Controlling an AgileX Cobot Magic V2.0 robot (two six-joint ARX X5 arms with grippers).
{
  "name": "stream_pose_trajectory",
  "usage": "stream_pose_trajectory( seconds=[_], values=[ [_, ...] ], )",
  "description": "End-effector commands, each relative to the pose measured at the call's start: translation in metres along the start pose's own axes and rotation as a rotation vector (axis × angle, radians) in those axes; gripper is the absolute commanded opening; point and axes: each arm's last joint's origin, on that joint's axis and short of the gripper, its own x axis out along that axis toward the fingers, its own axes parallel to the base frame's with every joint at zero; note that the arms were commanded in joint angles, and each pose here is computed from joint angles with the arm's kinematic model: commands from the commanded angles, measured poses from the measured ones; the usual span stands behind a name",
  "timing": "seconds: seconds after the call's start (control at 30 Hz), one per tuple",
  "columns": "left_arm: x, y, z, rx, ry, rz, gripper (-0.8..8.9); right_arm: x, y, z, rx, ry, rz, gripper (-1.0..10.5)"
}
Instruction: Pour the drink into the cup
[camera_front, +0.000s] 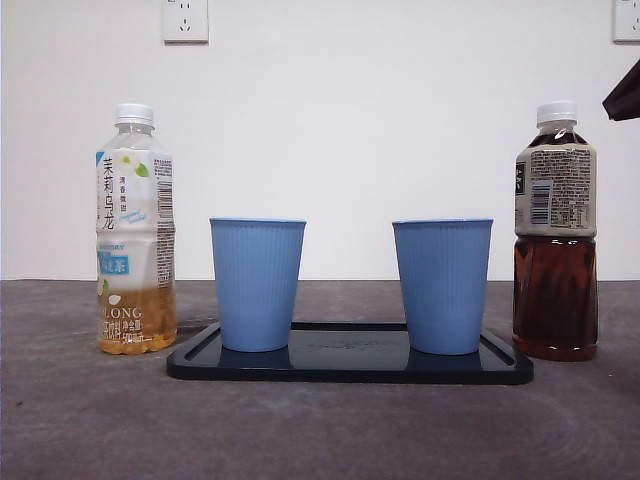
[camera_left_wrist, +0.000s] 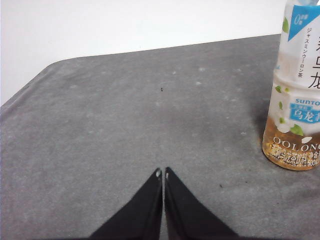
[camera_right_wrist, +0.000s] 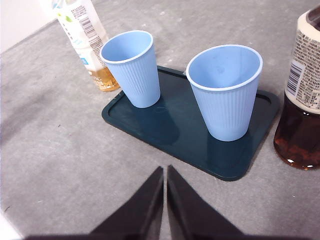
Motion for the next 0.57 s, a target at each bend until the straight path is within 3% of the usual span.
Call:
stream_pose_trajectory(
  seconds=[0.03,0.3,0.4,0.57],
  values=[
    [0.001,-0.001,-0.006,0.0,0.033,-0.005,0.06,-0.001,0.001,0.003,-0.001,-0.017,0.006,0.1],
    [0.001,-0.001,-0.006,0.0,0.033,-0.004,0.06,-0.001,0.002,0.003,-0.003,-0.019,0.006,0.1],
    [0.001,-0.001,-0.006,0.0,0.033,-0.004,0.06,-0.002,-0.002,0.005,-0.065,-0.05,-0.102,0.1],
    [0.001,-0.001,-0.006,0.0,0.033,-0.004,0.06,-0.016,-0.009,0.007,-0.04,-0.151,-0.213,0.1]
  ],
)
